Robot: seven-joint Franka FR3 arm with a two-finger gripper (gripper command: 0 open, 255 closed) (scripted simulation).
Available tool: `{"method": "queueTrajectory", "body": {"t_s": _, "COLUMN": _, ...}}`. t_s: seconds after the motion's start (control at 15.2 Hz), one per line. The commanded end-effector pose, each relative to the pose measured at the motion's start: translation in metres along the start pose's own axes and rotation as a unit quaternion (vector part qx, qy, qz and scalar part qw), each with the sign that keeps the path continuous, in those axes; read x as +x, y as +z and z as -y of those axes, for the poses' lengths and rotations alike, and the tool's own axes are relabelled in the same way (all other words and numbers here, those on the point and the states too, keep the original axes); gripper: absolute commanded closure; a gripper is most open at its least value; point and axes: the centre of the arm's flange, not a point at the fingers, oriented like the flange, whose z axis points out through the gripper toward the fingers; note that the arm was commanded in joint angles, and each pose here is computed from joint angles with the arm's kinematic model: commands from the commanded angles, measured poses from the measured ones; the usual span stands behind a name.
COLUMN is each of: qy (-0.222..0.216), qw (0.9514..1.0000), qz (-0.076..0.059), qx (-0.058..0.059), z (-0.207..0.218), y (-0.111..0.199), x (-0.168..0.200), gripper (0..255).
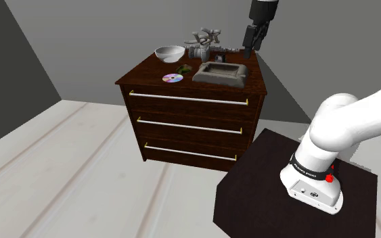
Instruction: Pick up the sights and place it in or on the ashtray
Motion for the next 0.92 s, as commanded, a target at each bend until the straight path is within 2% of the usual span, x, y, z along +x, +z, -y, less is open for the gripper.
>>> {"method": "queueTrajectory", "body": {"t_s": 0.0, "qy": 0.000, "qw": 1.0000, "qz": 0.000, "qx": 0.000, "z": 0.000, "y": 0.000, "x": 0.000, "gripper": 0}}
{"method": "queueTrajectory", "body": {"t_s": 0.2, "qy": 0.058, "qw": 0.9983, "qz": 0.003, "qx": -0.001, "z": -0.010, "y": 0.013, "x": 0.037, "gripper": 0}}
{"method": "queueTrajectory", "body": {"t_s": 0.4, "qy": 0.115, "qw": 0.9933, "qz": 0.005, "qx": -0.001, "z": -0.024, "y": 0.027, "x": 0.072, "gripper": 0}}
{"method": "queueTrajectory", "body": {"t_s": 0.59, "qy": 0.172, "qw": 0.9850, "qz": 0.008, "qx": -0.002, "z": -0.042, "y": 0.040, "x": 0.105, "gripper": 0}}
{"method": "queueTrajectory", "body": {"t_s": 0.86, "qy": 0.247, "qw": 0.9689, "qz": 0.011, "qx": -0.002, "z": -0.072, "y": 0.059, "x": 0.146, "gripper": 0}}
